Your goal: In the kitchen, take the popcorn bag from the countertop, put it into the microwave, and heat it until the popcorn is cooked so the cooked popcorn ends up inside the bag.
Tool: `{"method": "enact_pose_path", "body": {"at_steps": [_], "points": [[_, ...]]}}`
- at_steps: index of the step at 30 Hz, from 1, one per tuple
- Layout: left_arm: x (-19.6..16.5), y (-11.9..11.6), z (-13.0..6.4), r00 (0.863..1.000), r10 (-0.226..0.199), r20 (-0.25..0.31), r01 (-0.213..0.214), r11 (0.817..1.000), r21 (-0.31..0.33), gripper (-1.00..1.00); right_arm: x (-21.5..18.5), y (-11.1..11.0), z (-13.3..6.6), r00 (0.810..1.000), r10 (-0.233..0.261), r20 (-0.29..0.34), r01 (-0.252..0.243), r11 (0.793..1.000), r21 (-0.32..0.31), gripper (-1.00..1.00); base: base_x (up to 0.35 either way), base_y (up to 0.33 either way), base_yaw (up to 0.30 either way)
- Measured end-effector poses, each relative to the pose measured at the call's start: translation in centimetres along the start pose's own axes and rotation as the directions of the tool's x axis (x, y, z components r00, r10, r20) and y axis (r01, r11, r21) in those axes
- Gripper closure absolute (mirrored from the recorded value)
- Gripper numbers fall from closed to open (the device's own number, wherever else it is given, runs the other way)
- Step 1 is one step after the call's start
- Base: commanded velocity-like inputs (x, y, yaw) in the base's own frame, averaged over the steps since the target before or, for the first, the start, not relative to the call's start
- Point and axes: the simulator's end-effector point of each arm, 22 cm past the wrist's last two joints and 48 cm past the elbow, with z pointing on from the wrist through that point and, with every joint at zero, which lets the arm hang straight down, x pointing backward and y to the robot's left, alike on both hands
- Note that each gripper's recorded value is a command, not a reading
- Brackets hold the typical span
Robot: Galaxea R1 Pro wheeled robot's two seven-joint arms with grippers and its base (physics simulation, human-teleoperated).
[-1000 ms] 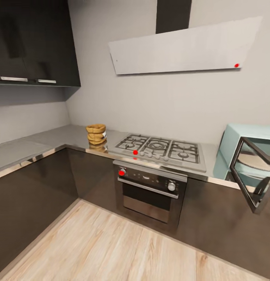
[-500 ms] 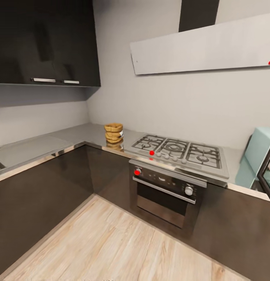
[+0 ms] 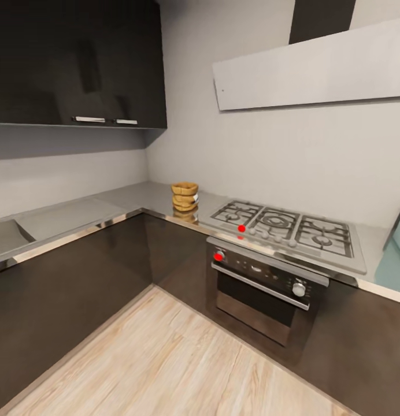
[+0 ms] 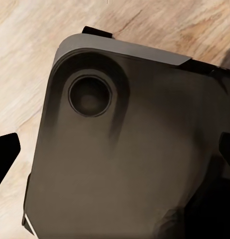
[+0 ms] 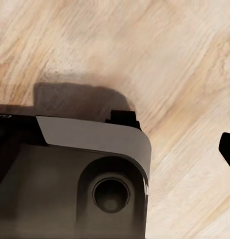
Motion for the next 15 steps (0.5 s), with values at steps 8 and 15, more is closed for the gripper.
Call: {"method": "enact_pose_path", "body": {"at_steps": [8, 15], "points": [[0.40, -0.05, -0.01, 1.000, 0.004, -0.016, -0.004, 1.000, 0.005, -1.00, 0.10, -0.36, -0.02, 1.000, -0.006, -0.004, 0.006, 1.000, 0.004, -1.00, 0.307, 0.077, 0.001], [0.40, -0.04, -0.01, 1.000, 0.005, -0.015, -0.005, 1.000, 0.005, -1.00, 0.13, -0.25, -0.02, 1.000, -0.009, -0.006, 0.010, 1.000, 0.002, -1.00, 0.318, 0.133, 0.000]]}}
